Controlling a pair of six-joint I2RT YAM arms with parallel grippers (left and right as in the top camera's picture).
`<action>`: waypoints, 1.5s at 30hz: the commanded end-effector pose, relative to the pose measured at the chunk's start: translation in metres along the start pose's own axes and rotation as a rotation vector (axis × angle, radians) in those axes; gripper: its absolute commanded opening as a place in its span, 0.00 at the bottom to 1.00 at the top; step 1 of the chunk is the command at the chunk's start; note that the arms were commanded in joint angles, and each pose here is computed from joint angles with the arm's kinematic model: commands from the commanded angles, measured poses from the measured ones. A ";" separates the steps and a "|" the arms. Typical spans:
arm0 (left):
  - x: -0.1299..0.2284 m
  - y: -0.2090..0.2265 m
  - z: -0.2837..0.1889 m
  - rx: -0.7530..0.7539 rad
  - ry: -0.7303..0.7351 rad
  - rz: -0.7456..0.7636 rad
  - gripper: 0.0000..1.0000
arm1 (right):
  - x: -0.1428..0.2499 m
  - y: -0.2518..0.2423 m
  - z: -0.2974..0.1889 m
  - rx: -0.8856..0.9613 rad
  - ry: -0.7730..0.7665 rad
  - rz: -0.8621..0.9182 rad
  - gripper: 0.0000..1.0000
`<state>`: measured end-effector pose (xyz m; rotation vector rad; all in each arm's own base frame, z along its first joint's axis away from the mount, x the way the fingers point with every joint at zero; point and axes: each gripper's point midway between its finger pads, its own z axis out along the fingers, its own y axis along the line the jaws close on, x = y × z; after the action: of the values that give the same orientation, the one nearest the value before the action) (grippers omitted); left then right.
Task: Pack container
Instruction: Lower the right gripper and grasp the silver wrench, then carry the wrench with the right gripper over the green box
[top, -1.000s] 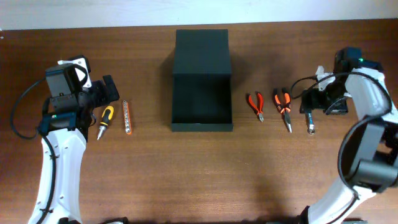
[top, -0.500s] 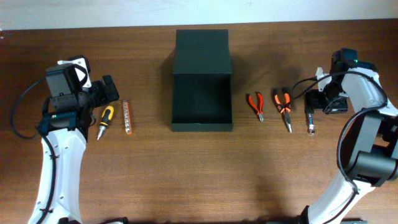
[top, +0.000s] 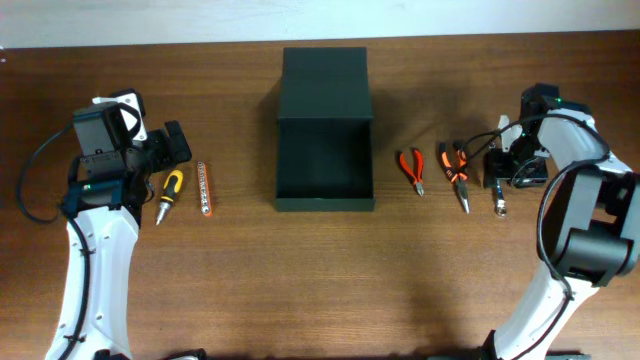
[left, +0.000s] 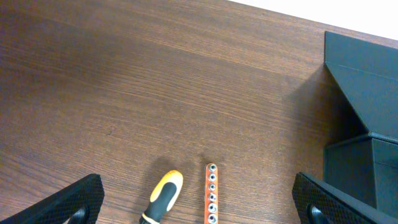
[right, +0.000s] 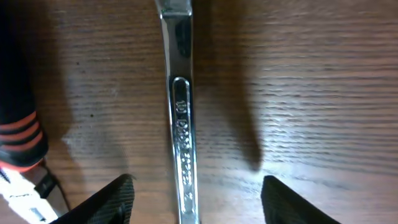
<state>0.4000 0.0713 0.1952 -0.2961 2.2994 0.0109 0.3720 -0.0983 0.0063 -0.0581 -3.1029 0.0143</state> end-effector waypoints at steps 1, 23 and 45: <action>-0.009 0.004 -0.002 -0.014 -0.021 -0.013 0.99 | -0.001 0.006 0.012 -0.009 0.023 0.008 0.61; -0.009 0.004 -0.002 -0.014 -0.021 -0.013 0.99 | 0.001 0.008 0.013 -0.011 0.034 0.068 0.24; -0.009 0.004 -0.002 -0.013 -0.021 -0.013 0.99 | -0.029 0.004 -0.024 -0.015 -0.076 0.128 0.04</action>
<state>0.4000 0.0713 0.1952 -0.2961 2.2994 0.0109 0.3788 -0.0946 0.0066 -0.2210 -3.0958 0.0004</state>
